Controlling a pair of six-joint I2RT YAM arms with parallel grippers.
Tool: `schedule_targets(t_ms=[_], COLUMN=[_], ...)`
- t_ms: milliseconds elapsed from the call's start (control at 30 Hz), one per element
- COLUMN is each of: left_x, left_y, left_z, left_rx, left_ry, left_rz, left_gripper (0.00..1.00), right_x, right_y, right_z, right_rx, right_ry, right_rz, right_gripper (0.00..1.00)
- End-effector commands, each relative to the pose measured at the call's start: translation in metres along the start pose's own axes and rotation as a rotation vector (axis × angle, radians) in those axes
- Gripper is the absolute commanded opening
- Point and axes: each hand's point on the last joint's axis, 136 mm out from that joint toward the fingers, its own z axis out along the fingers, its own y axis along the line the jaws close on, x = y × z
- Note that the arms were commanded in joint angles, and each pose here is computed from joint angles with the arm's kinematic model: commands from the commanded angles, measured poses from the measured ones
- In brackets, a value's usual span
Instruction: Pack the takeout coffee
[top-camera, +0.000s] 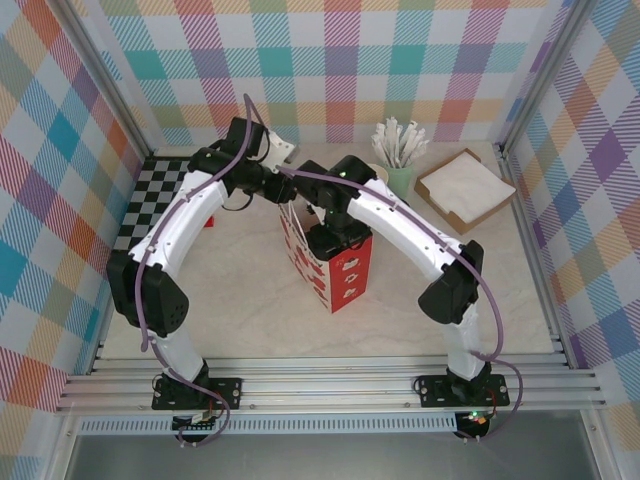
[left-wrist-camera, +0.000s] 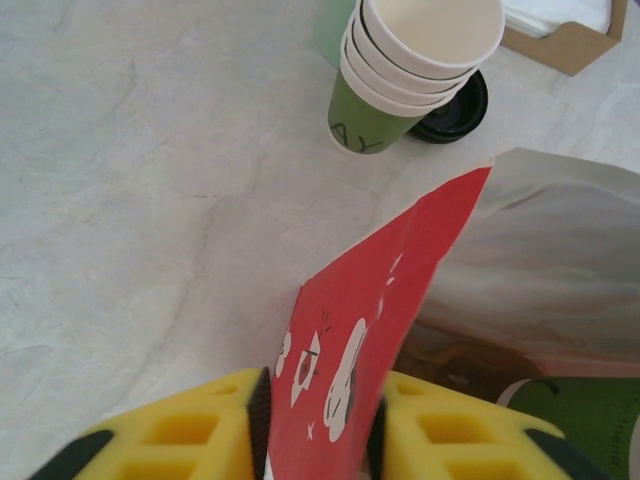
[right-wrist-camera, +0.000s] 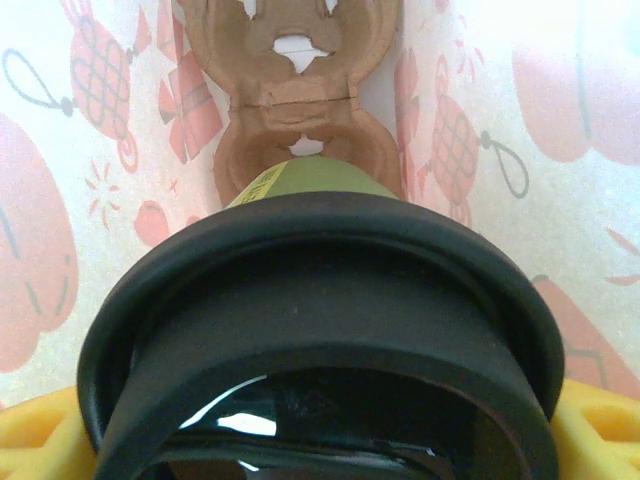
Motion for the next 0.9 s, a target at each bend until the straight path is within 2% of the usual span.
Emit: schedule_targets(t_ms=[0, 100, 267, 367, 633, 867], left_x=[-0.007, -0.009, -0.004, -0.003, -0.004, -0.003], left_y=[-0.001, -0.009, -0.015, -0.014, -0.018, -0.023], left_z=[-0.008, -0.01, -0.008, -0.005, -0.004, -0.001], left_rx=[0.0, 0.046, 0.081, 0.082, 0.107, 0.147], left_ry=[-0.018, -0.021, -0.005, 0.003, 0.0, 0.002], left_rz=[0.019, 0.025, 0.024, 0.021, 0.013, 0.004], left_gripper=[0.23, 0.15, 0.13, 0.0, 0.0, 0.0], right_x=[0.014, 0.014, 0.012, 0.011, 0.012, -0.001], right_y=[-0.007, -0.006, -0.003, 0.002, 0.008, 0.01], right_z=[-0.008, -0.001, 0.015, 0.022, 0.028, 0.028], right_rx=[-0.004, -0.006, -0.019, -0.04, -0.059, -0.058], right_ry=[0.024, 0.036, 0.07, 0.087, 0.132, 0.1], right_rz=[-0.023, -0.022, -0.019, -0.027, -0.021, -0.005], right_gripper=[0.55, 0.55, 0.55, 0.55, 0.55, 0.54])
